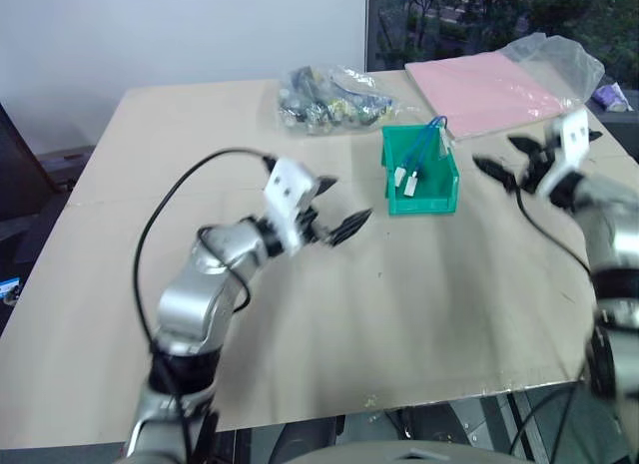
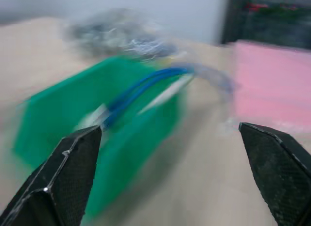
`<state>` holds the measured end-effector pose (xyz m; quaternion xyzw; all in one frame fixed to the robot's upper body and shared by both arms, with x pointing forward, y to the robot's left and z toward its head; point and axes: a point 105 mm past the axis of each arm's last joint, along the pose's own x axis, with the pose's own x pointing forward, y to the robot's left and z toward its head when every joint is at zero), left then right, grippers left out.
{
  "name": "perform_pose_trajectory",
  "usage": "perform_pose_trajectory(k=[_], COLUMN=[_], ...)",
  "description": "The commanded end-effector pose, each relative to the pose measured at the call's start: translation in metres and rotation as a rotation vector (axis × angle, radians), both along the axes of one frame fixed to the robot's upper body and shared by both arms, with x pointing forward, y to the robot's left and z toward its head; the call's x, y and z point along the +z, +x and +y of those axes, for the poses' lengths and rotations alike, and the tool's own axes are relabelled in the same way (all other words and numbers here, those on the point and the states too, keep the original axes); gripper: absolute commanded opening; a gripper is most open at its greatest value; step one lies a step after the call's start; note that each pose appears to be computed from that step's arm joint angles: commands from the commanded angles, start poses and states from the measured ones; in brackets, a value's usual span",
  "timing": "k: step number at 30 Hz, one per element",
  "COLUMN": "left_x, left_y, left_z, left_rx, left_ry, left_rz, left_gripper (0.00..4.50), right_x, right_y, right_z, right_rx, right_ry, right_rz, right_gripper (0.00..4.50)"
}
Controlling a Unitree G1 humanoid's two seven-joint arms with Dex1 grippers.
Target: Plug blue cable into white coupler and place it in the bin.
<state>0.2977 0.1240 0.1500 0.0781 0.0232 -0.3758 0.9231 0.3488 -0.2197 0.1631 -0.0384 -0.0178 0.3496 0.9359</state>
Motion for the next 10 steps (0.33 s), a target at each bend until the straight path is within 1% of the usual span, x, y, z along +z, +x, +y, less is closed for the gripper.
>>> perform_pose_trajectory(k=[1,2,4,6,10], left_x=[-0.006,-0.017,-0.03,-0.04,-0.053], left_y=[-0.026,-0.033,-0.045,-0.052,-0.062], left_z=[0.008,0.01,0.014,0.019,0.02], left_rx=[0.01,0.024,0.04,0.071,0.084], left_ry=[-0.009,-0.006,-0.003,-0.008,0.003], left_rz=[-0.038,-0.004,0.025,0.052,0.075], left_gripper=[4.5,4.5,4.5,4.5,4.5], right_x=[-0.003,-0.019,-0.039,-0.056,-0.074], right_y=[-0.046,-0.059,-0.078,-0.09,-0.105], right_z=[0.006,0.005,0.003,-0.002,-0.007], right_rx=[0.128,0.151,0.159,0.129,0.095], right_ry=[-0.066,-0.09,-0.085,-0.066,-0.046], right_rz=[-0.023,0.02,0.088,0.132,0.182], right_gripper=[4.46,4.46,4.46,4.46,4.46])
